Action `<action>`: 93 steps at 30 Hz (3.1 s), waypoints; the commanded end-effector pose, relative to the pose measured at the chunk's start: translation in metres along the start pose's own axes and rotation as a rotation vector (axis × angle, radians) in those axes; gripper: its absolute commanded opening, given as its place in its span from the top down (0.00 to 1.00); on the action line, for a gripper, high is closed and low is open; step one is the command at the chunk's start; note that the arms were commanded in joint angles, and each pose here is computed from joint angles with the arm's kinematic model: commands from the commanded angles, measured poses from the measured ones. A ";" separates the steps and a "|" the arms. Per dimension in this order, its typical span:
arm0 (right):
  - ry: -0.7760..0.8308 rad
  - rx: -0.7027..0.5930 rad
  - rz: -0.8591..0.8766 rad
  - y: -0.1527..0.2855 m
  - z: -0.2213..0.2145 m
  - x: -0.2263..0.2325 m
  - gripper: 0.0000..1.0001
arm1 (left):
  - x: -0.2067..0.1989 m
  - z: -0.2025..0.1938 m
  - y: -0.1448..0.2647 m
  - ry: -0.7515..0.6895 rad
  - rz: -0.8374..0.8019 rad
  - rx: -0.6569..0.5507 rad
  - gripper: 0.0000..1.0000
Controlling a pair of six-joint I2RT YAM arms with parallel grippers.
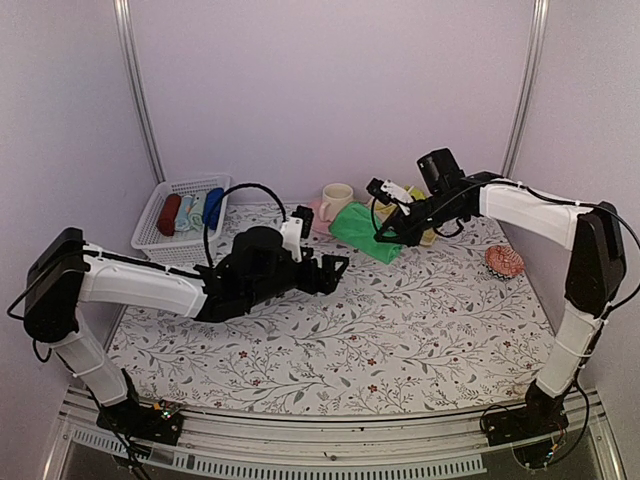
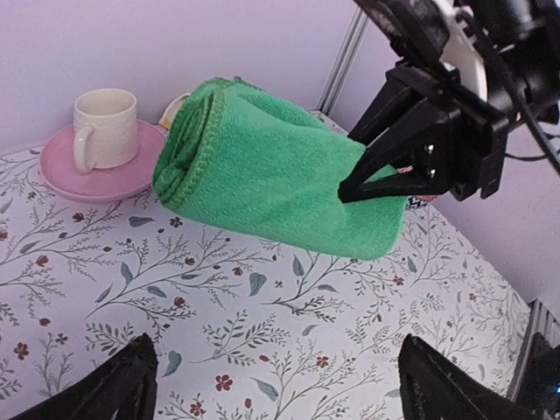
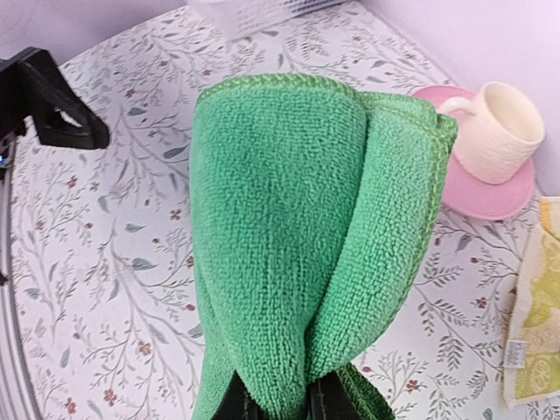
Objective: Roll the towels
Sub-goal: Pass from the left arm to the right, then pass from the right arm to the left
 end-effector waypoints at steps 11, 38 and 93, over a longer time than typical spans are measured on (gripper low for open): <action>0.271 -0.217 -0.643 0.007 0.014 0.038 0.98 | -0.028 0.041 -0.009 0.534 -0.103 -0.124 0.11; 0.357 -0.312 -0.623 0.008 0.017 0.075 0.98 | -0.005 0.028 -0.006 0.875 -0.194 -0.285 0.10; 0.560 -0.254 -0.600 -0.027 0.015 0.123 0.98 | -0.028 0.023 0.006 0.861 -0.333 -0.399 0.12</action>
Point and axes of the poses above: each gripper's point midway between its finger pads, its own y axis back along the fingers, its own x axis along the line the jaws close on, z = x × y, the point moved 9 cm from there along y, back along the fingers, and after that the axes turned 3 degrees about y, right-handed, at the moved point
